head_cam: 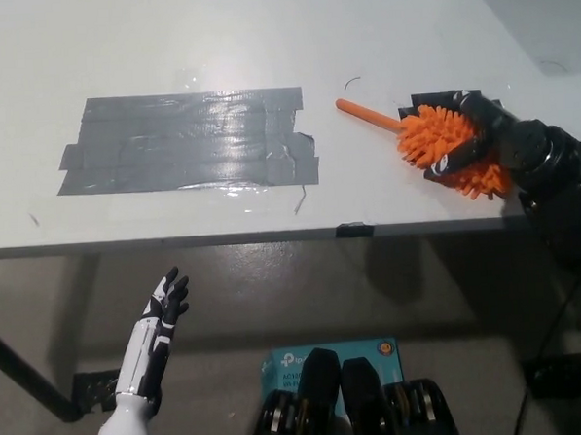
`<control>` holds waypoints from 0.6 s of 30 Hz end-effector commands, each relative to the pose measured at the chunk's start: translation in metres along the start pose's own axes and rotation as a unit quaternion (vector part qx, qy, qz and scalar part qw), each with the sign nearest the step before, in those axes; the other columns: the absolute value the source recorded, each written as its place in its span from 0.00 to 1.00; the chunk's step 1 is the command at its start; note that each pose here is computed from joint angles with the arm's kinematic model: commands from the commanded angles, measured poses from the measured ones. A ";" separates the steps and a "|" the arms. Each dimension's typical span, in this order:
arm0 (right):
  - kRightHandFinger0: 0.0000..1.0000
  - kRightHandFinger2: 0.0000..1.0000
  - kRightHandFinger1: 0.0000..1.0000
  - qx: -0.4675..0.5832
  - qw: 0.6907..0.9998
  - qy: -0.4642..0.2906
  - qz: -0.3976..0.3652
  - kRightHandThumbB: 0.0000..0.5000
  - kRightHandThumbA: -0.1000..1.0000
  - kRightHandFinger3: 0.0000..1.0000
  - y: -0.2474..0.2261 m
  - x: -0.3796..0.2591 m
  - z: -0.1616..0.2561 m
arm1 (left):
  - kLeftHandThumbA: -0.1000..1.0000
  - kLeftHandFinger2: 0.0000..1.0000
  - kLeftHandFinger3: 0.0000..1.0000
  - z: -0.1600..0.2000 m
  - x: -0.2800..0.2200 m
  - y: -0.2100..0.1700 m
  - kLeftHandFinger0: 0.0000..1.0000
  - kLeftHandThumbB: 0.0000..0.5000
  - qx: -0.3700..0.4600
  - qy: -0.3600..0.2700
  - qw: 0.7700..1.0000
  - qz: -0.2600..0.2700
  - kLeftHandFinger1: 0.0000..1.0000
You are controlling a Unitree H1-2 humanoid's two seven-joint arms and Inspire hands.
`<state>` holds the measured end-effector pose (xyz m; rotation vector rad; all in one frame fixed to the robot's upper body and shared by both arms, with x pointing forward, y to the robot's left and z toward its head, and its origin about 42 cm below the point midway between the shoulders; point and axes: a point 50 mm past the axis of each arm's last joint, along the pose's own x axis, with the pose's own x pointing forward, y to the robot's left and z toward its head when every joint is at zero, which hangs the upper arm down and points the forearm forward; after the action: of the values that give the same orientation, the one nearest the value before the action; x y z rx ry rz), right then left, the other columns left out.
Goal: An orange duster is kept infront of the robot in the middle of the table and the robot extends its right arm to grab the duster, picks it up and hands it to a person
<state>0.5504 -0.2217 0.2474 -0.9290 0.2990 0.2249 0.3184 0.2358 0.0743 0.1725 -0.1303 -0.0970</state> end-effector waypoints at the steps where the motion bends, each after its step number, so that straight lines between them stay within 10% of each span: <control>1: 1.00 1.00 1.00 -0.033 0.999 -0.010 -0.009 0.83 1.00 1.00 -0.033 -0.003 0.025 | 0.95 1.00 1.00 0.014 0.008 0.005 1.00 0.36 0.011 -0.034 0.999 -0.005 1.00; 5: 1.00 1.00 1.00 -0.037 0.999 0.014 0.025 0.79 0.98 1.00 -0.034 0.002 0.021 | 0.95 1.00 1.00 0.016 0.011 0.005 1.00 0.37 0.008 -0.034 0.999 -0.005 1.00; 10: 1.00 1.00 1.00 -0.053 0.995 0.047 0.076 0.59 0.50 1.00 -0.033 0.008 0.014 | 0.95 1.00 1.00 0.016 0.012 0.006 1.00 0.38 0.010 -0.034 0.999 -0.006 1.00; 11: 0.80 0.80 0.73 -0.072 0.992 0.058 0.087 0.56 0.34 1.00 -0.030 0.010 0.012 | 0.95 1.00 1.00 0.016 0.012 0.006 1.00 0.38 0.010 -0.034 0.999 -0.006 1.00; 12: 0.06 0.41 0.16 -0.109 0.989 0.055 0.090 0.41 0.02 0.95 -0.027 0.010 0.008 | 0.95 1.00 1.00 0.017 0.013 0.006 1.00 0.38 0.011 -0.034 0.999 -0.008 1.00; 18: 0.00 0.60 0.36 -0.152 0.984 0.052 0.075 0.31 0.00 1.00 -0.029 0.010 0.015 | 0.96 1.00 1.00 0.018 0.016 0.008 1.00 0.36 0.016 -0.042 0.999 -0.008 1.00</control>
<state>0.5695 -0.2237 0.2692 -1.1773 0.4077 0.3234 0.3224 0.2365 0.0781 0.1770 -0.1412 -0.0992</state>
